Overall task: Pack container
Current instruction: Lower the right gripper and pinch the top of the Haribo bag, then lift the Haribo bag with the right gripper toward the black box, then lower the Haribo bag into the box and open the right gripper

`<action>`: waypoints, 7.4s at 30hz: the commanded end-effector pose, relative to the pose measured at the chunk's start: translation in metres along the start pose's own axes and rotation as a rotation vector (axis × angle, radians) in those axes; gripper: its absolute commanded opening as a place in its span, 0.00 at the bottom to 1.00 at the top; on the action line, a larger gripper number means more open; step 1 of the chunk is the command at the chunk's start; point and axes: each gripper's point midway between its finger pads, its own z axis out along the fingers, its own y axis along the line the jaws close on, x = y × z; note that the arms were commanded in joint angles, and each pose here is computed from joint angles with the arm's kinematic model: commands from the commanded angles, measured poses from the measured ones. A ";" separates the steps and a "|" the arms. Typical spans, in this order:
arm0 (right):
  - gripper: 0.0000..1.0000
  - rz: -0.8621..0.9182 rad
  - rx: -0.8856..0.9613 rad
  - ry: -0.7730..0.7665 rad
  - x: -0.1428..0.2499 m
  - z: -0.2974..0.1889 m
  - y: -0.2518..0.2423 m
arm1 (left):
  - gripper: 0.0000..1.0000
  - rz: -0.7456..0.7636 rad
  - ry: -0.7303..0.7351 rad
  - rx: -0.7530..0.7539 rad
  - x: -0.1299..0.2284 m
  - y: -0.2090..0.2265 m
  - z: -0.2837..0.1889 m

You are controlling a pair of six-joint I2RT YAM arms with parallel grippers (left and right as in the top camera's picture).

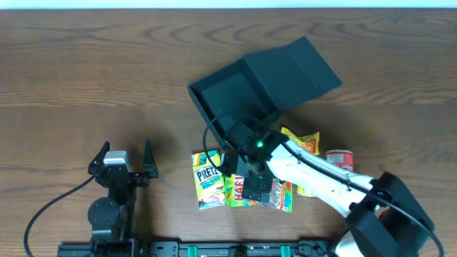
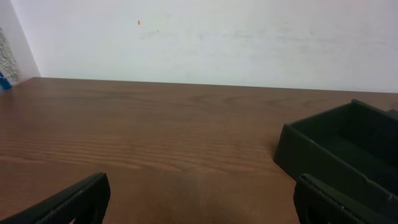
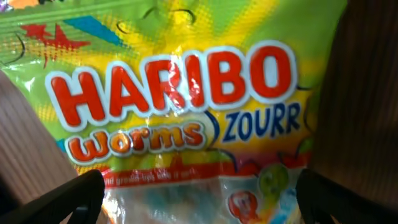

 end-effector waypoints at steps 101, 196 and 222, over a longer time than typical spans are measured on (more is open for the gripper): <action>0.01 0.527 -0.127 -0.399 -0.042 -0.047 0.018 | 0.95 -0.006 0.059 -0.007 0.017 0.002 0.000; 0.02 2.135 -0.117 -1.005 -0.107 -0.094 -0.201 | 0.95 -0.006 0.058 -0.007 0.017 0.002 0.000; 0.02 2.155 0.274 -0.276 0.008 -0.027 -0.120 | 0.95 -0.006 0.058 -0.007 0.017 0.002 0.000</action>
